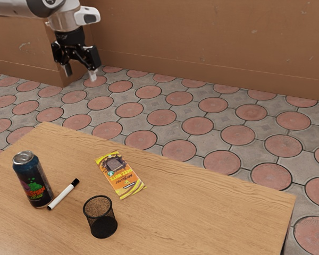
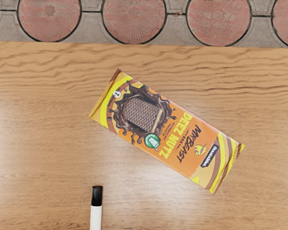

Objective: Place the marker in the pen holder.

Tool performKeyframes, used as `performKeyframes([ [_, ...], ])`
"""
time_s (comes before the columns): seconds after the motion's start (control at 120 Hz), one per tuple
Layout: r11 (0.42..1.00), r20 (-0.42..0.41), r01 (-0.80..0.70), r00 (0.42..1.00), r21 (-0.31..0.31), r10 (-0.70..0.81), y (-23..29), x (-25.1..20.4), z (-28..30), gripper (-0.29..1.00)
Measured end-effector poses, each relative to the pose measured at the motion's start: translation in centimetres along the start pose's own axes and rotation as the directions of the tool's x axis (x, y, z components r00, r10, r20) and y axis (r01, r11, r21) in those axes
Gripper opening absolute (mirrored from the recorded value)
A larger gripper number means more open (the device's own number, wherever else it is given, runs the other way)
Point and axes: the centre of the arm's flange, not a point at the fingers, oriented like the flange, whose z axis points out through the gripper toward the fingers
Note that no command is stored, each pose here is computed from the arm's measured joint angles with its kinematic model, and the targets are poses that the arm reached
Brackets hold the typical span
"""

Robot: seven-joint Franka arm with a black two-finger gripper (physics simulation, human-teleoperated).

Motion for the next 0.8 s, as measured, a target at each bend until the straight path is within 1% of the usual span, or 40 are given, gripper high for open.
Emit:
performKeyframes([
  [0.175,1.0,-0.006,-0.008,1.0,0.003,0.008,0.1,0.0,-0.2,0.7],
  [0.342,1.0,0.018,-0.007,1.0,0.007,0.007,-0.2,0.6,1.2,0.7],
  [0.508,1.0,0.086,-0.013,0.996,0.003,0.013,0.1,2.4,6.3,0.7],
  [0.65,1.0,0.16,-0.015,0.987,-0.019,0.017,0.5,2.4,13.2,0.7],
  [0.8,0.999,0.176,-0.009,0.984,-0.032,0.014,0.6,2.0,19.3,0.7],
])
